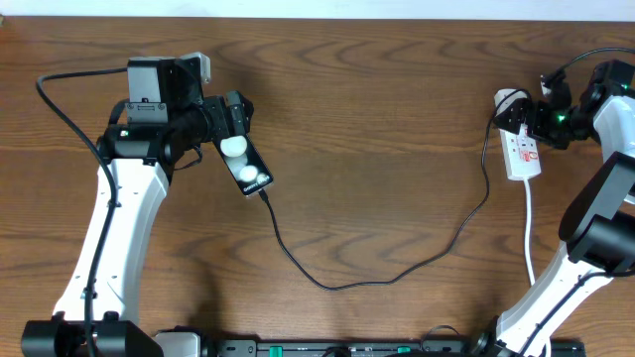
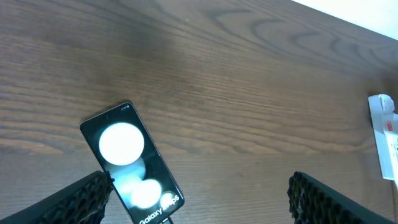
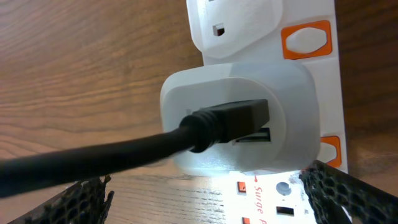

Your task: Plug charger to phone and switch on socket

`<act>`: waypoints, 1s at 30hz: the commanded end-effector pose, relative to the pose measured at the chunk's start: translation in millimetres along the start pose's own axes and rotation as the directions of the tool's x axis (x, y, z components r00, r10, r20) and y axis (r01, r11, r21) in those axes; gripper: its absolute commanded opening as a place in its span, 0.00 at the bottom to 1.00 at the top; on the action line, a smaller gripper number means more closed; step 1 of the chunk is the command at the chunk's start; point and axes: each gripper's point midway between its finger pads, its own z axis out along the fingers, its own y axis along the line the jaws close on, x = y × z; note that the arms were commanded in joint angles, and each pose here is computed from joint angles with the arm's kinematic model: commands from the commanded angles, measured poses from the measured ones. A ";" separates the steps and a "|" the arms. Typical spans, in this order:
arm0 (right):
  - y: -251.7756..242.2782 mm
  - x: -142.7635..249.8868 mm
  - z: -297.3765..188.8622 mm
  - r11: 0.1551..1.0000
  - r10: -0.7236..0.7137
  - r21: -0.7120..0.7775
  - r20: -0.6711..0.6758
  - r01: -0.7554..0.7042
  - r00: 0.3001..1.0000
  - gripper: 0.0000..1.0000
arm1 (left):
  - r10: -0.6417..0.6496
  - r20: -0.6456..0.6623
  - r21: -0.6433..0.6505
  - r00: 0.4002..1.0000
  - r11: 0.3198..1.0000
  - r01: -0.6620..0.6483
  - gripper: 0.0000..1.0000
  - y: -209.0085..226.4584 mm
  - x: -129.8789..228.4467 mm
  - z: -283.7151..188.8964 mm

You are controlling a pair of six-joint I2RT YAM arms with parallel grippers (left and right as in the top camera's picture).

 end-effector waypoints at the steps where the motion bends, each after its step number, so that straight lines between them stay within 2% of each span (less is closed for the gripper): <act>1: 1.9 -6.3 1.2 1.000 0.005 -0.026 0.014 -0.005 1.000 0.99 | 0.022 0.021 0.019 1.000 1.000 -0.022 0.92 -6.4 -5.7 -6.9; 30: 0.3 -9.2 1.4 0.998 -0.066 -0.017 0.026 0.067 0.997 0.99 | 0.022 0.021 0.018 1.000 1.000 -0.022 0.92 -6.4 -5.6 -6.9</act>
